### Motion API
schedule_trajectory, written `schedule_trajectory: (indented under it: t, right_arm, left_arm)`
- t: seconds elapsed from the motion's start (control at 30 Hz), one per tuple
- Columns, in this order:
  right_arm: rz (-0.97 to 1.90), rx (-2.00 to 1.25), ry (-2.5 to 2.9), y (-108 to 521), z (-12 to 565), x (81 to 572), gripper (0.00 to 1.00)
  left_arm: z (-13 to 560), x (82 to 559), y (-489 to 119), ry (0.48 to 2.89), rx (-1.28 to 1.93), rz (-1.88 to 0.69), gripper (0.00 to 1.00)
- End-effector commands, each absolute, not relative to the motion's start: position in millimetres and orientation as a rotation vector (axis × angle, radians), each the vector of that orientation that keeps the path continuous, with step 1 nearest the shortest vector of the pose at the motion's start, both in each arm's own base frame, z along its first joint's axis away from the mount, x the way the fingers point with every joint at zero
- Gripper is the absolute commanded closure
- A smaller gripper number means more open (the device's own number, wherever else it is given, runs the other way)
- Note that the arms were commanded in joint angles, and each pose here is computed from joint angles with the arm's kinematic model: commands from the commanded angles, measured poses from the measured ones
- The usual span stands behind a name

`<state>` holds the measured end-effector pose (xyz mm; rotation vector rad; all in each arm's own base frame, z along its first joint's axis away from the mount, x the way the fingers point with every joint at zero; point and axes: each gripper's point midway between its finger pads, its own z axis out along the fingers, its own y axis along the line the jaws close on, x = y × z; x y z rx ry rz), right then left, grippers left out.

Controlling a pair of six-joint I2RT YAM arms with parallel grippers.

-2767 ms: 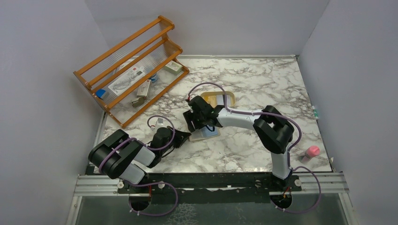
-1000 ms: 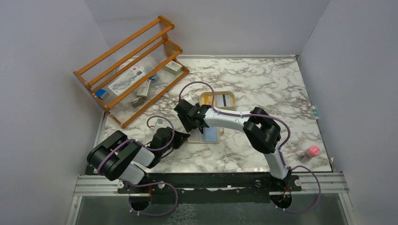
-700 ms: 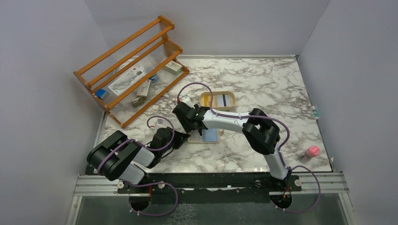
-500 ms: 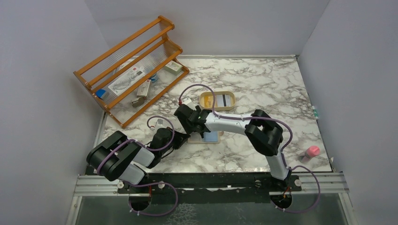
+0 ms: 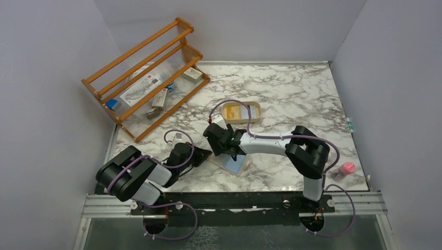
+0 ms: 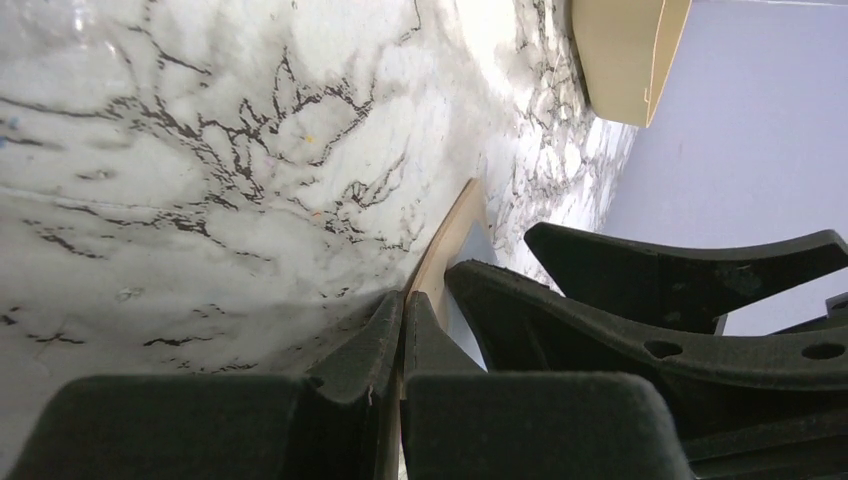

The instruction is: Take the credit cards out of the card holder

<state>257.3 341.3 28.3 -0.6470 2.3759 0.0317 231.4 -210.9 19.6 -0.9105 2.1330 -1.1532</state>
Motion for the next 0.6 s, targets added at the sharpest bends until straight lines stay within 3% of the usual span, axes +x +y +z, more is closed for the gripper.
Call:
schedule_trajectory:
  t: [0.0, 0.57]
  right_arm:
    - [-0.256, -0.829, 2.556, 267, -20, 208, 0.30]
    - [-0.151, -0.779, 2.522, 255, 15, 199, 0.30]
  left_arm:
    - [0, 229, -188, 2.136, -0.980, -1.009, 1.00]
    - [9, 235, -197, 2.151, -0.907, -1.023, 1.00]
